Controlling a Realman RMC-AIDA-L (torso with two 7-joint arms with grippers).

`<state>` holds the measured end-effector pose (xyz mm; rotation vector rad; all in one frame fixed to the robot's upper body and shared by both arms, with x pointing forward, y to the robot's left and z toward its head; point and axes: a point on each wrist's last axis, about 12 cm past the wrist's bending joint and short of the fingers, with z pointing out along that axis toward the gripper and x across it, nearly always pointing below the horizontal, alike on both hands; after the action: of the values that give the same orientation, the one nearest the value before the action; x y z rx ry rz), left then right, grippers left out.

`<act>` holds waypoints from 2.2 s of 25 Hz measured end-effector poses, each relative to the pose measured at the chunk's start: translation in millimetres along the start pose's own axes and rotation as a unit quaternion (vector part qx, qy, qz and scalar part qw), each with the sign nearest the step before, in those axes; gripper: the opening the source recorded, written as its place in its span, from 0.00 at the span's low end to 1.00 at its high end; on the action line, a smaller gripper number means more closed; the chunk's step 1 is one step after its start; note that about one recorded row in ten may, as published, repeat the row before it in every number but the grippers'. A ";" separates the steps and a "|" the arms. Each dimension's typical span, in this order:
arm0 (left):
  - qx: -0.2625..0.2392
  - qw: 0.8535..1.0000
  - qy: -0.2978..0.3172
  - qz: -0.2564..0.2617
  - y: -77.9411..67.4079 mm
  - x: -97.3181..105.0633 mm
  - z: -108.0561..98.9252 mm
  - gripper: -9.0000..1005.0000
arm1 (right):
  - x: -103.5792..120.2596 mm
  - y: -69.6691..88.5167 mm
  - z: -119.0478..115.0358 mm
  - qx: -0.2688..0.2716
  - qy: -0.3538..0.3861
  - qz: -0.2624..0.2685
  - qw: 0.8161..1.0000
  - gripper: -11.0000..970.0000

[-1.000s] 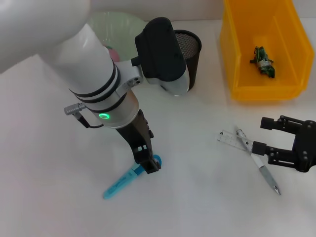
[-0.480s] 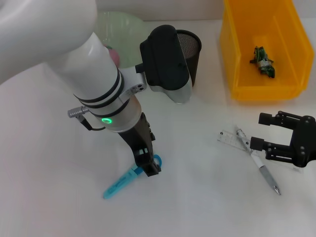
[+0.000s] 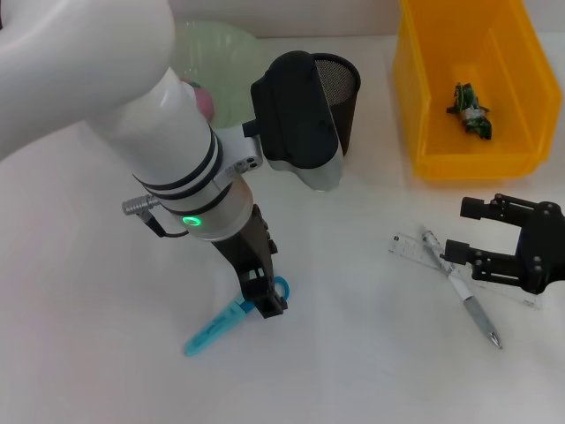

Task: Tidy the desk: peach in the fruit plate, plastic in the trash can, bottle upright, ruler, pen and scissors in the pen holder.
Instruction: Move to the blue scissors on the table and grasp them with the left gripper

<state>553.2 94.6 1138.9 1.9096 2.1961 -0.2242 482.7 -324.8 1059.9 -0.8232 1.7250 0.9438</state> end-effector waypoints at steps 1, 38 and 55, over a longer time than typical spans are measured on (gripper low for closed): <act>0.000 1.000 0.000 0.000 0.0 0.1 0.2 0.77 | 0.0 0.0 0.0 0.000 0.000 0.000 1.000 0.79; -0.004 1.000 0.023 -0.020 4.8 11.8 10.1 0.76 | 1.2 -2.1 4.5 0.005 0.004 -0.004 1.000 0.79; -0.005 1.000 0.020 -0.014 5.1 11.4 11.1 0.76 | 0.2 -3.7 7.0 0.006 0.002 -0.007 1.000 0.79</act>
<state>557.5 103.3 1125.4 1.8944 2.2478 -0.1800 488.8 -320.4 1057.3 -0.8284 1.7244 0.9212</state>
